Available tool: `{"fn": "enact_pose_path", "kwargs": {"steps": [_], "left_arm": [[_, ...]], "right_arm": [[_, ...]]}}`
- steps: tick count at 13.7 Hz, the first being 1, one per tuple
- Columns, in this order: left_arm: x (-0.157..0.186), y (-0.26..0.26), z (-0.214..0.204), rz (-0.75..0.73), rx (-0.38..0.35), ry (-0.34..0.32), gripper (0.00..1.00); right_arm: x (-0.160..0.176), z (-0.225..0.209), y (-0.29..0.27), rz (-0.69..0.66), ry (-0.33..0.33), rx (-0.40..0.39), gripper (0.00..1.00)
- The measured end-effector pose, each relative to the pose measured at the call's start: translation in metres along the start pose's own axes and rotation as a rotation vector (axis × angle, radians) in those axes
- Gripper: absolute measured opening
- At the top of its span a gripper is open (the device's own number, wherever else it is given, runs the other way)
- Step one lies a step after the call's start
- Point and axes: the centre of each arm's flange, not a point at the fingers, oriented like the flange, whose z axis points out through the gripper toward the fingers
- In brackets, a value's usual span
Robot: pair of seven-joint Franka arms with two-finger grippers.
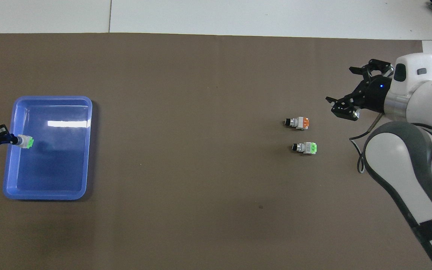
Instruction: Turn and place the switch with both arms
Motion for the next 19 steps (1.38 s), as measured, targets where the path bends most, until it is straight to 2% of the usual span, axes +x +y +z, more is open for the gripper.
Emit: {"fn": "enact_pose_path", "kwargs": {"steps": [3, 7, 10, 12, 14, 15, 17, 19], "left_arm": [[-0.001, -0.008, 0.013, 0.018, 0.007, 0.001, 0.11], [-0.001, -0.017, 0.036, 0.022, 0.017, -0.001, 0.11], [-0.001, -0.016, 0.036, 0.024, 0.016, -0.001, 0.11], [0.000, -0.014, 0.035, 0.028, 0.015, 0.001, 0.28], [0.007, -0.009, 0.029, 0.037, 0.012, 0.004, 0.54], [0.015, -0.004, 0.022, 0.044, 0.008, -0.004, 0.63], [0.040, 0.015, -0.005, 0.073, -0.005, -0.031, 0.64], [0.063, 0.049, -0.030, 0.132, -0.013, -0.044, 0.64]], "right_arm": [[0.008, -0.021, 0.011, 0.206, -0.134, -0.008, 1.00], [-0.005, -0.044, 0.020, 0.576, -0.322, 0.005, 1.00], [-0.013, -0.083, 0.035, 0.683, -0.378, 0.014, 1.00], [-0.017, -0.106, 0.035, 0.765, -0.406, 0.011, 1.00], [-0.027, -0.127, 0.038, 0.835, -0.436, 0.007, 1.00], [-0.039, -0.136, 0.046, 0.868, -0.439, -0.005, 1.00], [-0.064, -0.146, 0.062, 0.920, -0.441, -0.023, 1.00], [-0.066, -0.147, 0.060, 0.907, -0.480, -0.046, 1.00]]}}
